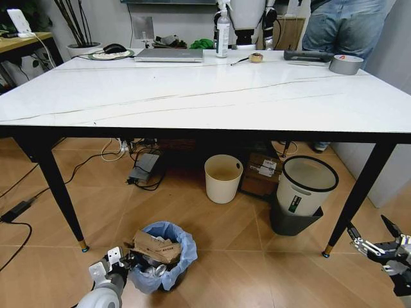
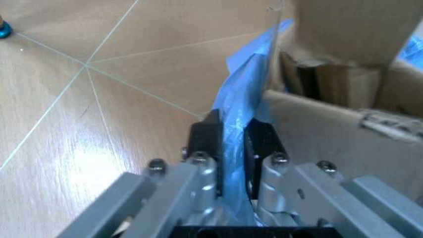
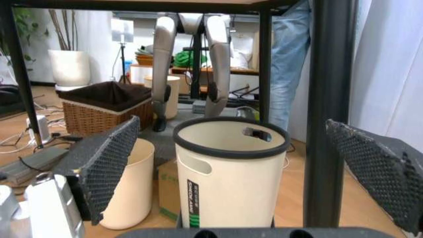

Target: Pick up the trash bin and place the trash from the table into it.

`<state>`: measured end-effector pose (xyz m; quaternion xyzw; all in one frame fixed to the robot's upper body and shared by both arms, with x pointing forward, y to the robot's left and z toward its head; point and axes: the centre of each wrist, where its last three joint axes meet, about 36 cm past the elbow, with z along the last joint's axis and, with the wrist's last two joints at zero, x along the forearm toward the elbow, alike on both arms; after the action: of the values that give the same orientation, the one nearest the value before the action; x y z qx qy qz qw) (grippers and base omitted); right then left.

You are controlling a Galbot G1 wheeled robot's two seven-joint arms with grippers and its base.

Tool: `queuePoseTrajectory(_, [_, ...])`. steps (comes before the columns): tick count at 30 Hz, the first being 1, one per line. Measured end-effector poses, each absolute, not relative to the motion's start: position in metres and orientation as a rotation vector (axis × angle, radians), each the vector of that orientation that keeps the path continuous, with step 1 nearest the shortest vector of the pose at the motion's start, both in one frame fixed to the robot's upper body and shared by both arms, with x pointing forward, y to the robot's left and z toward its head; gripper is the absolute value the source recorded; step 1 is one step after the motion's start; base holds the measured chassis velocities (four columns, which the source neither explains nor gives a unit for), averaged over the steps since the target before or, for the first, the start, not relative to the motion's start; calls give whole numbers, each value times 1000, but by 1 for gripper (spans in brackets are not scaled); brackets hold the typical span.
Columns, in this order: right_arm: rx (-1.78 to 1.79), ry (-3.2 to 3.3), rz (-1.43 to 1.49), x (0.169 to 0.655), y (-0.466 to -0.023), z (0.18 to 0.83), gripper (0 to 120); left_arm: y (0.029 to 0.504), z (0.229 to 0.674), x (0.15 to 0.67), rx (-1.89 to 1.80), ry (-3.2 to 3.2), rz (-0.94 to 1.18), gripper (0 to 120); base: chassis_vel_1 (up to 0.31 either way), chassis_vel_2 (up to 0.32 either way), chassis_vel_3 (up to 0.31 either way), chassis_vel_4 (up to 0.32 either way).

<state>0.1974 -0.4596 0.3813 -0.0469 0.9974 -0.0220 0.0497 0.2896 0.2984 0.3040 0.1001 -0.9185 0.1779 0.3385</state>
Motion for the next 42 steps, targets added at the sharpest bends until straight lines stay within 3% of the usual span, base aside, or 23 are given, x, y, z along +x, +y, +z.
queuePoseTrajectory(12, [-143, 3038, -67, 197, -460, 381, 100, 298, 303, 289, 261, -2395, 460, 54, 0, 0, 0, 0])
queuePoseTrajectory(23, [-143, 3038, -67, 197, -460, 381, 100, 282, 343, 262, 144, -2496, 444, 98, 0, 0, 0, 0])
queuePoseTrajectory(33, [-143, 3038, -67, 197, -460, 381, 100, 275, 362, 251, 106, -2660, 323, 100, 0, 0, 0, 0])
queuePoseTrajectory(42, [-143, 3038, -67, 197, -460, 381, 100, 276, 371, 249, 1, -2906, 71, 100, 0, 0, 0, 0])
